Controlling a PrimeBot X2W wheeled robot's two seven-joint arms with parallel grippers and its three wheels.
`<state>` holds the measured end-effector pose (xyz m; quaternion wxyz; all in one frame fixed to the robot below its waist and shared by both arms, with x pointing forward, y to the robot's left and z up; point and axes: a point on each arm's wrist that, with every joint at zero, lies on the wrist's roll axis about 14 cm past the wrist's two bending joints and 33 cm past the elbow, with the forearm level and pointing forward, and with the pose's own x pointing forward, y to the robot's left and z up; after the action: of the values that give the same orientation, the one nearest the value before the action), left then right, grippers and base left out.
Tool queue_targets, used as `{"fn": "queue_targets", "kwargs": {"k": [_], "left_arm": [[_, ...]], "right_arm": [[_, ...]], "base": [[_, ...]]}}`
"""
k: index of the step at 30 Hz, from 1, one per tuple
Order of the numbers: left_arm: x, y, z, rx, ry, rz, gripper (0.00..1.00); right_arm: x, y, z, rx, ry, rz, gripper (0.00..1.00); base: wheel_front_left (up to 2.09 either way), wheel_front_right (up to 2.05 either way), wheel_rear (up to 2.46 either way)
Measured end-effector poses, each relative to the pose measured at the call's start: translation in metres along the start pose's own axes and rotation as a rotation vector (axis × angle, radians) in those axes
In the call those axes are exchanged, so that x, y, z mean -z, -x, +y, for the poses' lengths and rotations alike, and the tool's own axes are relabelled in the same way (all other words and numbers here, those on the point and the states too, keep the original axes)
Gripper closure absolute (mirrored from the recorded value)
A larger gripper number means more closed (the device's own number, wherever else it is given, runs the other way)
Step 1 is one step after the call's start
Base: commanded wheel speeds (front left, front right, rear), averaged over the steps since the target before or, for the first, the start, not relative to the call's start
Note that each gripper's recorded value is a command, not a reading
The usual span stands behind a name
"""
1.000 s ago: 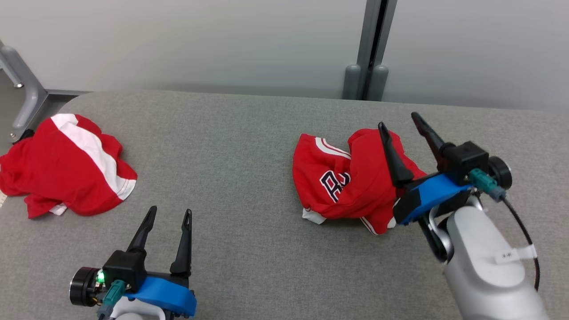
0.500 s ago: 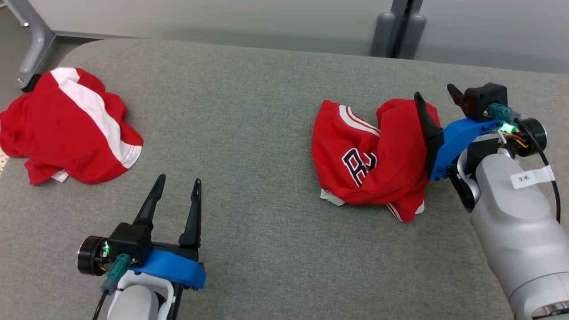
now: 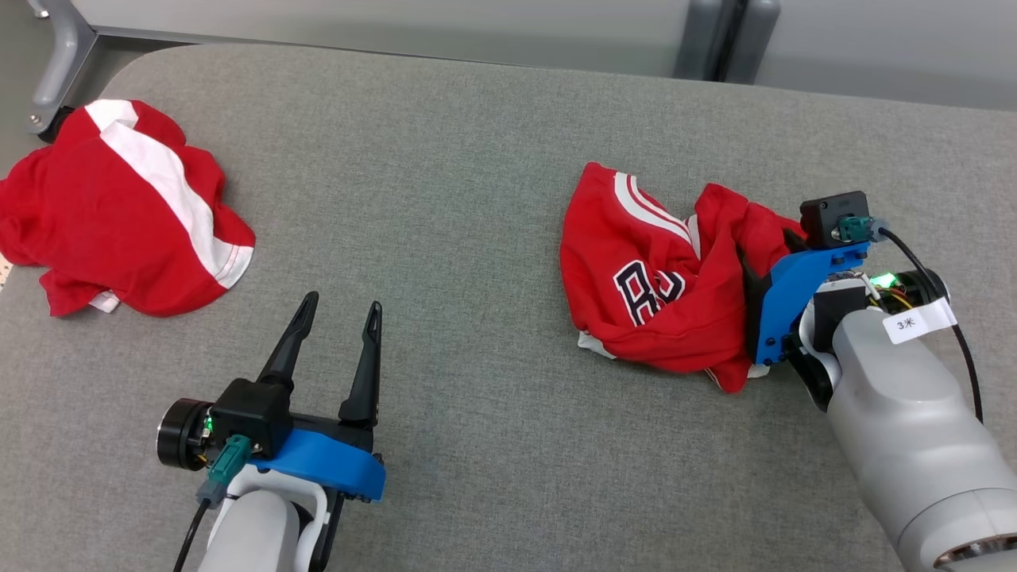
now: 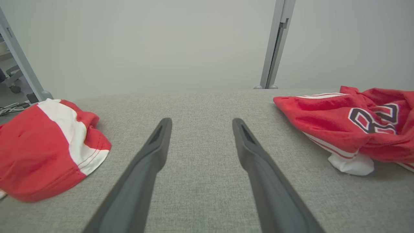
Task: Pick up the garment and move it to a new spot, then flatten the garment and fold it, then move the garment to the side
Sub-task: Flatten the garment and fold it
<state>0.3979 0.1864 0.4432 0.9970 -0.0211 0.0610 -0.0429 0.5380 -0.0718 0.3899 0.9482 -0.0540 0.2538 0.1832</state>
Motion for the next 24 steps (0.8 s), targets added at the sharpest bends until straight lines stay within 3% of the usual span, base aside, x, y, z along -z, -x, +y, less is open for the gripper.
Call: {"fn": "queue_targets", "kwargs": {"k": [1,2,3,4,16,21,24], "left_arm": [[0.0,-0.001,0.0,0.001,0.0,-0.001,0.0],[-0.001,-0.001,0.0,0.001,0.002,-0.002,0.0],[-0.001,-0.002,0.0,0.0,0.003,-0.003,0.0],[-0.001,-0.002,0.001,-0.001,0.003,-0.001,0.0],[-0.008,0.006,0.005,-0.02,0.01,-0.021,0.0],[-0.016,0.012,0.004,-0.022,0.011,-0.047,0.0],[-0.017,0.017,0.0,-0.013,0.015,-0.054,0.0]], "right_arm": [[0.004,-0.001,0.002,-0.003,-0.011,0.017,0.0],[0.008,-0.001,0.004,-0.007,-0.026,0.034,0.6],[0.011,-0.002,0.007,-0.012,-0.034,0.046,0.87],[0.012,-0.003,0.009,-0.017,-0.034,0.051,1.0],[-0.067,0.008,0.007,-0.018,0.028,-0.264,1.0],[-0.125,0.032,0.012,-0.024,0.034,-0.452,1.0],[-0.128,0.049,0.017,-0.03,0.03,-0.509,1.0]], "base": [[0.0,0.0,0.0],[0.0,0.0,0.0],[0.0,0.0,0.0],[0.0,0.0,0.0],[0.0,0.0,0.0],[0.0,0.0,0.0],[0.0,0.0,0.0]]}}
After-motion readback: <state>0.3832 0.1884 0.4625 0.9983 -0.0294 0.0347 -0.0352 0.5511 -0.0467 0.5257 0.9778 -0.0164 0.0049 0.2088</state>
